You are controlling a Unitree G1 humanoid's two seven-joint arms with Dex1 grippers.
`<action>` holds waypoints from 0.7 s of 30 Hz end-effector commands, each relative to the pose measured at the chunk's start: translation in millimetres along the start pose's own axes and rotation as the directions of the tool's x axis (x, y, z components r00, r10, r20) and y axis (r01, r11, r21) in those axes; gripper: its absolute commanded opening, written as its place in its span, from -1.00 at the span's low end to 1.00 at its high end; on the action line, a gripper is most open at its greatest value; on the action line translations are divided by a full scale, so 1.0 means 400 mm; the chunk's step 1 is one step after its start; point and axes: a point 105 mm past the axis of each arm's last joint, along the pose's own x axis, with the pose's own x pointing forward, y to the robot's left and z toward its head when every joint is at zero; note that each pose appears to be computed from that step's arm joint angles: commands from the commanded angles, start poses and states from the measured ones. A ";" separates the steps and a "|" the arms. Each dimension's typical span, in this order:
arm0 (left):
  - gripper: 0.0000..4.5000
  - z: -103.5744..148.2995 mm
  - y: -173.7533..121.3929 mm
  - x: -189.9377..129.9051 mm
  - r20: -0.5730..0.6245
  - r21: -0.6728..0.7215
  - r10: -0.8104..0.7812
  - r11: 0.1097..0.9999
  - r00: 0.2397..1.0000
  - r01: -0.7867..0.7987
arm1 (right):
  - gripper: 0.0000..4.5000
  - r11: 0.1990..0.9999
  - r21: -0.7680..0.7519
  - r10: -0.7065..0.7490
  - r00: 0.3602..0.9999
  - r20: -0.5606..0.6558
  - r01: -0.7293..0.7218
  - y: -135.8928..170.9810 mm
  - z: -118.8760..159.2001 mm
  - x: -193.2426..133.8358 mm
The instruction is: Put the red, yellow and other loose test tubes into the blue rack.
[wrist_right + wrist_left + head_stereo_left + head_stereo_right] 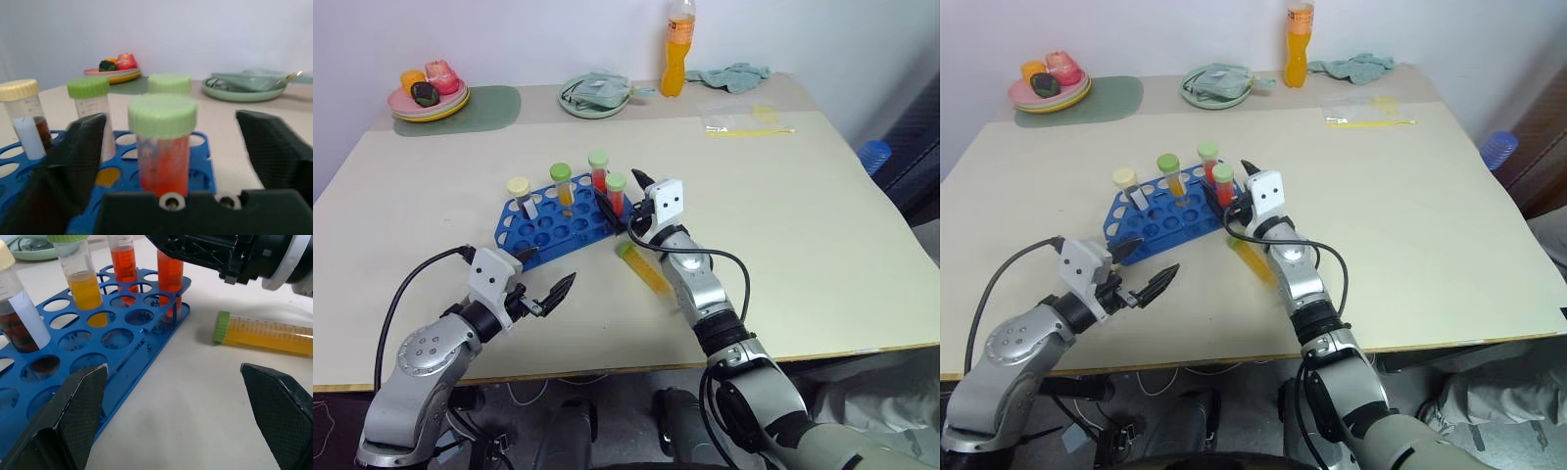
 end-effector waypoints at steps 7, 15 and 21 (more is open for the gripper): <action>1.00 0.019 -0.013 -0.005 0.029 -0.002 -0.014 1.000 0.999 0.014 | 0.97 0.966 0.107 0.258 0.903 -0.343 -0.235 -0.045 0.084 -0.186; 1.00 -0.012 -0.022 0.008 -0.025 0.023 -0.097 0.995 0.995 0.098 | 0.97 0.948 0.238 0.319 0.580 -0.750 -0.213 -0.004 0.089 -0.233; 1.00 -0.029 -0.032 -0.009 -0.053 0.015 -0.146 0.989 0.988 0.147 | 0.97 0.948 0.274 0.318 0.464 -0.827 -0.162 0.015 0.055 -0.201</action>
